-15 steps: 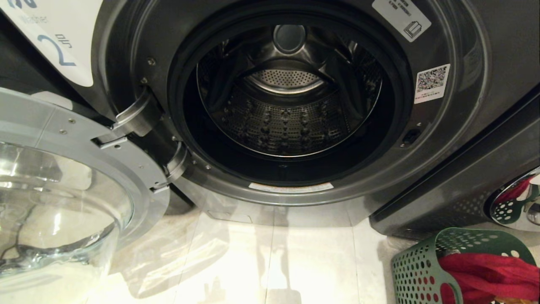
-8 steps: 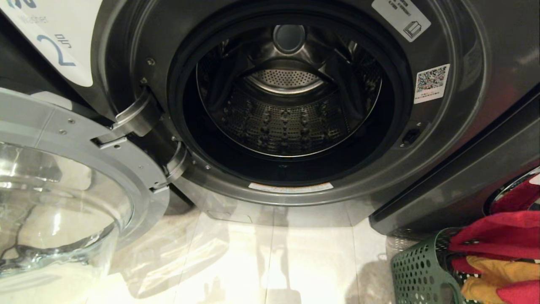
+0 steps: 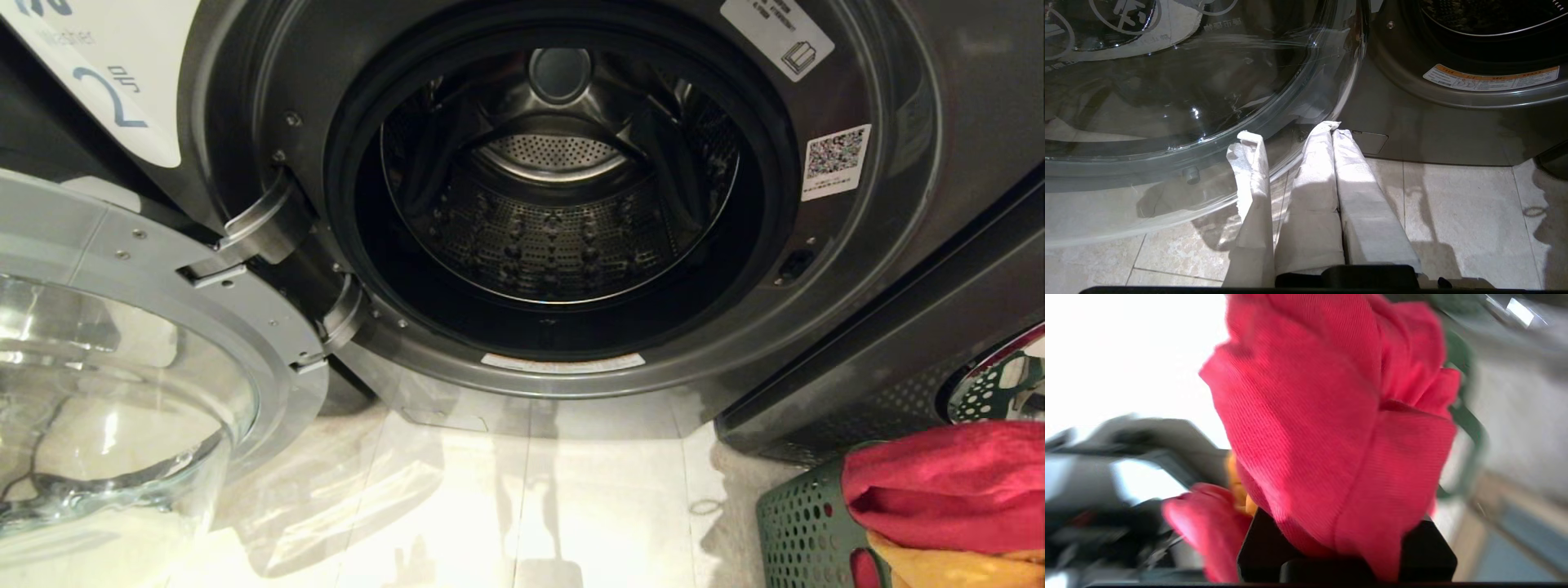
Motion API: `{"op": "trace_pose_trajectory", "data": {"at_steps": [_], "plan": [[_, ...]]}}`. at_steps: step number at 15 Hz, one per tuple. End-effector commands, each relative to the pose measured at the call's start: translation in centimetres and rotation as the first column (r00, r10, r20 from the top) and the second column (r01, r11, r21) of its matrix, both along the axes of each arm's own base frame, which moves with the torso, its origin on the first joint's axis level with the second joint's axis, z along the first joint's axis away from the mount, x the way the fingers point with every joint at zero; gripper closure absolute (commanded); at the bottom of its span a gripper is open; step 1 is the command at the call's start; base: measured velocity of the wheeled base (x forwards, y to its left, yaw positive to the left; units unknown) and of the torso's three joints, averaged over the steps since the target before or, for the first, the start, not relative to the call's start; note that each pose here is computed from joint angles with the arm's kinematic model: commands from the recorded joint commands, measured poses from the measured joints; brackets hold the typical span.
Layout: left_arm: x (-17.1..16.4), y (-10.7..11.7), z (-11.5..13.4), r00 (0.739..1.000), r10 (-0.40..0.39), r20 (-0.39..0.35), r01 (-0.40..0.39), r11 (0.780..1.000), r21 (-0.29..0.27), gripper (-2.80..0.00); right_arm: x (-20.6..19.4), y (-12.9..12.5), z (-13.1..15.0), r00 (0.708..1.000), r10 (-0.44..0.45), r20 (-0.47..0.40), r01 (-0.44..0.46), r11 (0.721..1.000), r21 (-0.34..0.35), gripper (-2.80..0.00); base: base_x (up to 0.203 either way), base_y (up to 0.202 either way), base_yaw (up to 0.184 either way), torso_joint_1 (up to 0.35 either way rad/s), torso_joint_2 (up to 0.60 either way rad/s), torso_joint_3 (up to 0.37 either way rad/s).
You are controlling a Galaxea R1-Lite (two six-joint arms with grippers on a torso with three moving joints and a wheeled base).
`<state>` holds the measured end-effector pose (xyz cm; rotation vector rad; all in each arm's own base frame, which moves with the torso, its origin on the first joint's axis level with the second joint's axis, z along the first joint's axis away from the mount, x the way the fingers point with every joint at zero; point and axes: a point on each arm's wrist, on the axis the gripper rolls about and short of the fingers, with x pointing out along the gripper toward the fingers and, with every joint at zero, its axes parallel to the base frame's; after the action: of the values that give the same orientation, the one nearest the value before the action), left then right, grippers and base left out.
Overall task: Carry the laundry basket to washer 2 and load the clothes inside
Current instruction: Place the clothes into the washing machine
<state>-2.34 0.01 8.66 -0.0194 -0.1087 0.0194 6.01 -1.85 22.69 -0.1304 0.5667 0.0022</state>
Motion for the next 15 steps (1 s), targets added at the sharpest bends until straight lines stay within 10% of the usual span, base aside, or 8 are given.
{"op": "trace_pose_trajectory", "data": {"at_steps": [1, 9, 15], "plan": [[0.3, 0.0, -1.1, 0.999, 0.001, -0.04, -0.001, 1.0, -0.001, 0.0, 0.2, 1.5, 1.9, 0.976, 0.215, 0.041, -0.217, 0.976, 0.024, 0.0, 0.0, 0.0, 0.0, 0.0, 0.0, 0.0], [0.3, 0.0, -1.1, 0.999, 0.001, -0.04, -0.001, 1.0, -0.001, 0.0, 3.3, 7.5, 5.1, 0.772, 0.615, 0.158, -0.617, 0.786, -0.045, 0.0, 0.0, 0.0, 0.0, 0.0, 0.0, 0.0], [0.3, 0.0, -1.1, 0.999, 0.001, -0.041, -0.001, 1.0, -0.001, 0.0, 7.0, 14.8, 5.2, 0.764, 0.58, 0.282, -0.582, 0.808, -0.086, 0.0, 0.0, 0.0, 0.0, 0.0, 0.0, 0.0]]}}
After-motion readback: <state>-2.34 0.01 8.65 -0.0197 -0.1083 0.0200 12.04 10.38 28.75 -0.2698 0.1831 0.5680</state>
